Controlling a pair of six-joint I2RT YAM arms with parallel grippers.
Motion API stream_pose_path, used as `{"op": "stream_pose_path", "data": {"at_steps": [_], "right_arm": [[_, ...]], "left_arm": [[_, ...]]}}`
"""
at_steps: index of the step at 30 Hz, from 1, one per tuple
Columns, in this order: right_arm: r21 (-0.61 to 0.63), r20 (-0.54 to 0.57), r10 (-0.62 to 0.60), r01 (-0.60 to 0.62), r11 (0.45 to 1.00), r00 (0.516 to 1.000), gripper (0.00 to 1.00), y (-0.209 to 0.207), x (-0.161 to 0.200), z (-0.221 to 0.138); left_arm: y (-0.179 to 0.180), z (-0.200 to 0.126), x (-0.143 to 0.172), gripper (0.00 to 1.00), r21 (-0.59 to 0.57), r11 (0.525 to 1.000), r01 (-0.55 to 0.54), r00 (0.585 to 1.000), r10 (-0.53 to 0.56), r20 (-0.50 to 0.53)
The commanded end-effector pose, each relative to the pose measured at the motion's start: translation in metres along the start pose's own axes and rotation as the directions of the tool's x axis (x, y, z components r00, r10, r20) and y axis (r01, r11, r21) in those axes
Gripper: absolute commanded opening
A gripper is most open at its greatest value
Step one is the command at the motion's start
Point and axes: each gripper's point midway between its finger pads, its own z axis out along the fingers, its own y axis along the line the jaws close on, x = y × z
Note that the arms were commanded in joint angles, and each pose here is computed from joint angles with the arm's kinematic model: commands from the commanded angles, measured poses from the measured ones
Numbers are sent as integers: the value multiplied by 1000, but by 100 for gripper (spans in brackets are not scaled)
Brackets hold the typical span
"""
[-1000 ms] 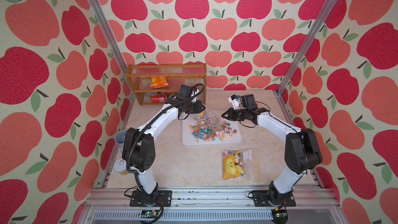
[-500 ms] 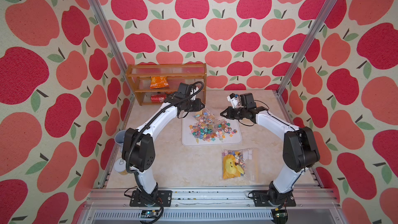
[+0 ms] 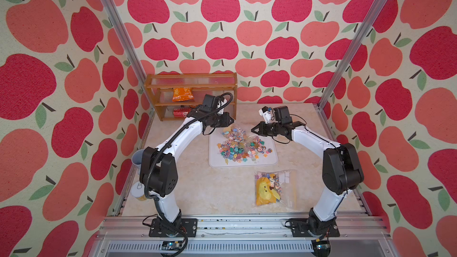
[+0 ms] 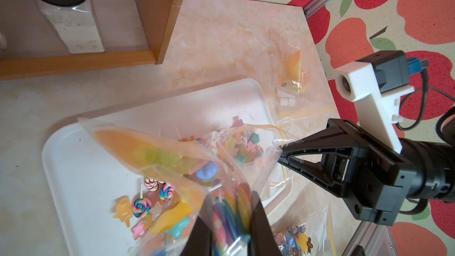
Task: Pour candies out of the ziploc bag
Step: 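Pour the candies out of the ziploc bag onto the tray.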
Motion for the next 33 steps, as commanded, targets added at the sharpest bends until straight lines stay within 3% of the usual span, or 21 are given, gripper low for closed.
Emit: {"op": "stream_pose_path", "data": {"at_steps": [1, 33], "right_arm": [[48, -36, 48, -47, 998, 998, 0, -15, 7, 5], [20, -80, 43, -42, 999, 996, 0, -5, 12, 30]], "left_arm": [[-2, -30, -43, 0, -17, 999, -42, 990, 44, 135], [0, -55, -59, 0, -38, 998, -59, 982, 65, 177]]}}
